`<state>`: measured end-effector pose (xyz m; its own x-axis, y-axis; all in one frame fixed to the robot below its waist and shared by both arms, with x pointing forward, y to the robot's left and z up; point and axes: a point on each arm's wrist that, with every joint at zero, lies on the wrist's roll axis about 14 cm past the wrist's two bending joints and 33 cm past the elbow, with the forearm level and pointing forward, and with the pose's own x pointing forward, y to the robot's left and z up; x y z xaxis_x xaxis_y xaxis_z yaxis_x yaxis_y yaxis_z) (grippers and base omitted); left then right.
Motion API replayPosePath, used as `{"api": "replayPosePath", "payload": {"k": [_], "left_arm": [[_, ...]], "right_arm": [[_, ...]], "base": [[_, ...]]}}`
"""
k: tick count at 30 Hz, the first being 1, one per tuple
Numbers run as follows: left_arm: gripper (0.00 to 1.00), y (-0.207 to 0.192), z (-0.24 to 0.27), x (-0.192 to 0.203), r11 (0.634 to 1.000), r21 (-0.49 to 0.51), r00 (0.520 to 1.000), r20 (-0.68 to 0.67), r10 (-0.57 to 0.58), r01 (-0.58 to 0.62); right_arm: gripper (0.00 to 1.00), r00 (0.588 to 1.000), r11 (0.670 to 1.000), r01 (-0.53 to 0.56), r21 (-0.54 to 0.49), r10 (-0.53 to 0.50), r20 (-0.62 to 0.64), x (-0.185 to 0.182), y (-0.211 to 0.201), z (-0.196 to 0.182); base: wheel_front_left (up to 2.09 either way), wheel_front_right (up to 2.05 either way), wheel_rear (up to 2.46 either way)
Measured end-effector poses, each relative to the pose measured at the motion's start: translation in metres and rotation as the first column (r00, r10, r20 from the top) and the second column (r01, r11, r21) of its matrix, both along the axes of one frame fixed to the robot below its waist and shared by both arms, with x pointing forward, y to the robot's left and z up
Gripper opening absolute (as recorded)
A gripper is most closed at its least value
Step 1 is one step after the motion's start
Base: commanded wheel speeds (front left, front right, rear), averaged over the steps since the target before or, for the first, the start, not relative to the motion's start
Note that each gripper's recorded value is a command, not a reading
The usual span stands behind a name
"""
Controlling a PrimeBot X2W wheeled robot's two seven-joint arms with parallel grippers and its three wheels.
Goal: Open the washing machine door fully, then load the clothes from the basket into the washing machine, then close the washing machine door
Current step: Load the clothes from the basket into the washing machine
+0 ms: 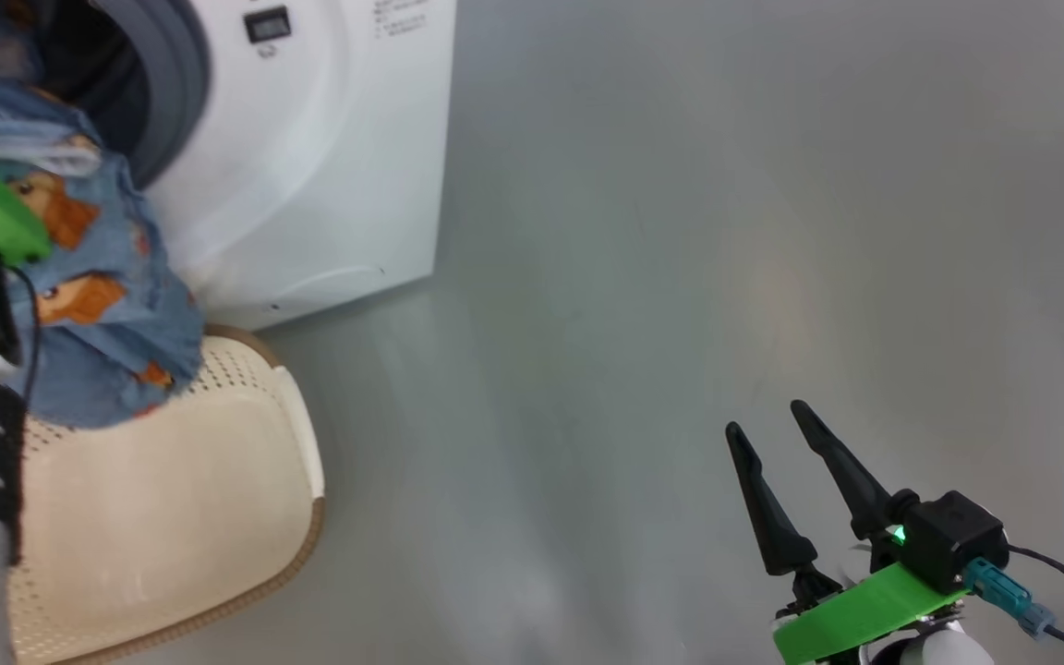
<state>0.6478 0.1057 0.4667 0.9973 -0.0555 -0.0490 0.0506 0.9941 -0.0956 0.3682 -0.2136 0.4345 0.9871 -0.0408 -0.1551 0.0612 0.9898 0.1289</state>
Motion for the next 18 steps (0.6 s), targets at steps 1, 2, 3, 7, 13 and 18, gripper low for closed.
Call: {"api": "replayPosePath", "payload": {"k": [1, 2, 3, 7, 13, 18], "left_arm": [[0.00, 0.000, -0.005, 0.006, 1.000, 0.012, 1.000, -0.012, 0.004, -0.004], [0.00, 0.001, -0.010, 0.012, 1.000, 0.025, 1.000, -0.022, 0.009, -0.009], [0.00, 0.002, -0.015, 0.018, 0.999, 0.034, 0.999, -0.032, 0.013, -0.012], [0.00, 0.011, -0.023, 0.044, 0.997, 0.067, 0.998, -0.040, 0.047, -0.044], [0.00, 0.019, -0.034, 0.073, 0.994, 0.084, 0.996, -0.040, 0.078, -0.074], [0.00, 0.019, -0.026, 0.093, 0.993, 0.079, 0.996, 0.013, 0.084, -0.084]], "right_arm": [[1.00, 1.000, 1.000, -0.001, 0.001, 0.001, -0.009, 0.001, 0.000, -0.003], [1.00, 1.000, 1.000, 0.000, 0.002, 0.000, -0.019, 0.002, 0.000, -0.006], [1.00, 0.999, 1.000, 0.000, 0.002, 0.000, -0.033, 0.002, 0.000, -0.010], [1.00, 0.997, 1.000, 0.001, -0.002, -0.001, -0.078, 0.002, -0.003, -0.024], [1.00, 0.989, 1.000, 0.015, -0.025, -0.018, -0.148, -0.003, -0.012, -0.044], [1.00, 0.983, 0.999, 0.039, -0.009, -0.040, -0.180, -0.006, -0.017, -0.054]], "base": [[0.00, 0.00, 0.00], [0.00, 0.00, 0.00], [0.00, 0.00, 0.00], [0.00, 0.00, 0.00], [0.00, 0.00, 0.00], [0.00, 0.00, 0.00]]}}
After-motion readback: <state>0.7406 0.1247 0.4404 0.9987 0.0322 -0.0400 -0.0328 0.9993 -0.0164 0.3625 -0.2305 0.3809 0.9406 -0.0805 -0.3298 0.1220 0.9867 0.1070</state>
